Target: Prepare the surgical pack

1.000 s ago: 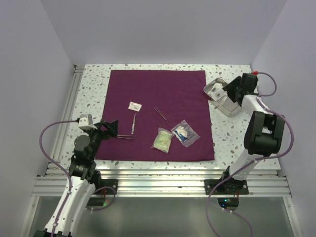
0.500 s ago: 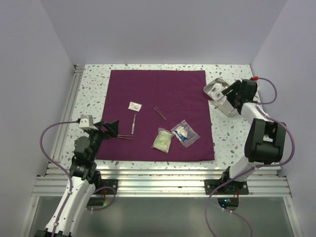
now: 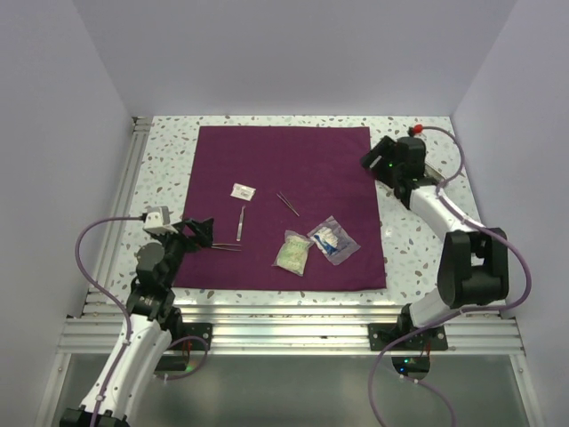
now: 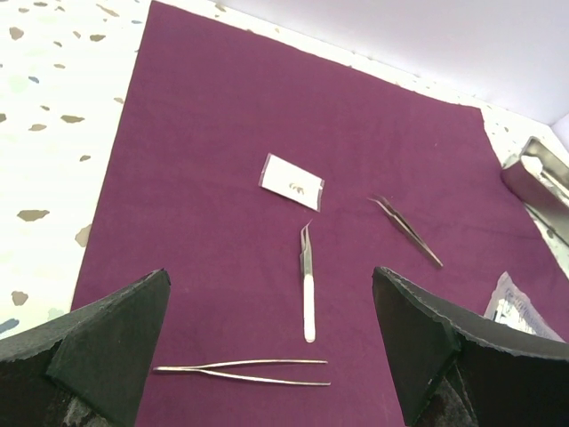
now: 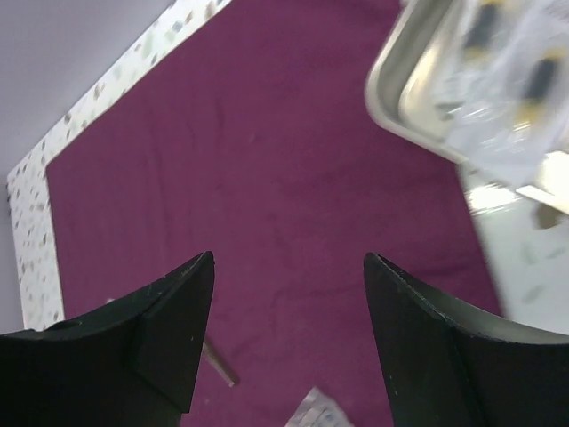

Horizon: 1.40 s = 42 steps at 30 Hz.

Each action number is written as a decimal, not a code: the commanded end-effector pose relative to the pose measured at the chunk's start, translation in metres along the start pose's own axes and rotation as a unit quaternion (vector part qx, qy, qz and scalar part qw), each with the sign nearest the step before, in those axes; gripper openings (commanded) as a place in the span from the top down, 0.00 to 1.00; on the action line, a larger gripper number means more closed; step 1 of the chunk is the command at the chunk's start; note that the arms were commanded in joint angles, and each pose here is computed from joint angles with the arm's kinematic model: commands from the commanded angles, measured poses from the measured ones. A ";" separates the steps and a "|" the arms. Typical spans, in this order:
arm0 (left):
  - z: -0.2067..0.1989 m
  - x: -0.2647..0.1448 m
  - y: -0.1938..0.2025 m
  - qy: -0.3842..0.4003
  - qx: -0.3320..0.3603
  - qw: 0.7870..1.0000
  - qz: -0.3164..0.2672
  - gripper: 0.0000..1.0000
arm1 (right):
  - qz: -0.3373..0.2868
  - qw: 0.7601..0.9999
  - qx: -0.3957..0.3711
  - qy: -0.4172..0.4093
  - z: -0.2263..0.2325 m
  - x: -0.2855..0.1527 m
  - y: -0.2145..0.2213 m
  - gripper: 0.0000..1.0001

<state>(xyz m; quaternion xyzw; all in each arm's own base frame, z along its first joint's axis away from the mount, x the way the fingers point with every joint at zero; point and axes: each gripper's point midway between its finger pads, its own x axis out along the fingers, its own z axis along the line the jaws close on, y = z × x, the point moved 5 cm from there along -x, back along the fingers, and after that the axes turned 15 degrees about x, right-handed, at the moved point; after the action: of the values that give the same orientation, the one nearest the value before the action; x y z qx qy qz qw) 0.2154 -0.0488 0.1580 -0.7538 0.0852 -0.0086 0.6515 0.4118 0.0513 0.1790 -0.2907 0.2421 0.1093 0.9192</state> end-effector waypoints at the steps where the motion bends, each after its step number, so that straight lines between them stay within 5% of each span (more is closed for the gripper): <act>1: -0.002 0.003 -0.018 -0.004 0.001 1.000 -0.015 0.00 | 0.011 0.999 -0.013 -0.046 0.046 -0.015 0.027 0.28; 12: -0.002 0.003 -0.017 -0.003 -0.001 1.000 -0.009 0.00 | 0.147 0.979 -0.108 -0.095 0.119 0.011 0.167 0.31; 21: -0.003 0.005 -0.015 -0.001 -0.003 1.000 -0.002 0.00 | 0.246 0.903 -0.316 -0.156 0.157 0.052 0.244 0.27; 23: -0.003 0.005 -0.014 -0.001 -0.003 1.000 0.000 0.00 | 0.242 0.892 -0.344 -0.168 0.168 0.054 0.248 0.17; 32: -0.004 0.004 -0.015 0.002 -0.004 1.000 -0.004 0.00 | 0.236 0.820 -0.489 -0.178 0.172 0.072 0.286 0.18; 42: -0.003 0.004 -0.014 -0.001 -0.002 1.000 -0.003 0.00 | 0.246 0.791 -0.527 -0.188 0.167 0.089 0.311 0.14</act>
<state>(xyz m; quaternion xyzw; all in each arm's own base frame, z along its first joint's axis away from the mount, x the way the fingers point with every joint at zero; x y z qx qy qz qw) 0.2181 -0.0480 0.1517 -0.7514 0.0984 0.0143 0.6523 0.4402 0.4020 0.0946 -0.6146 0.0538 0.4960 0.6110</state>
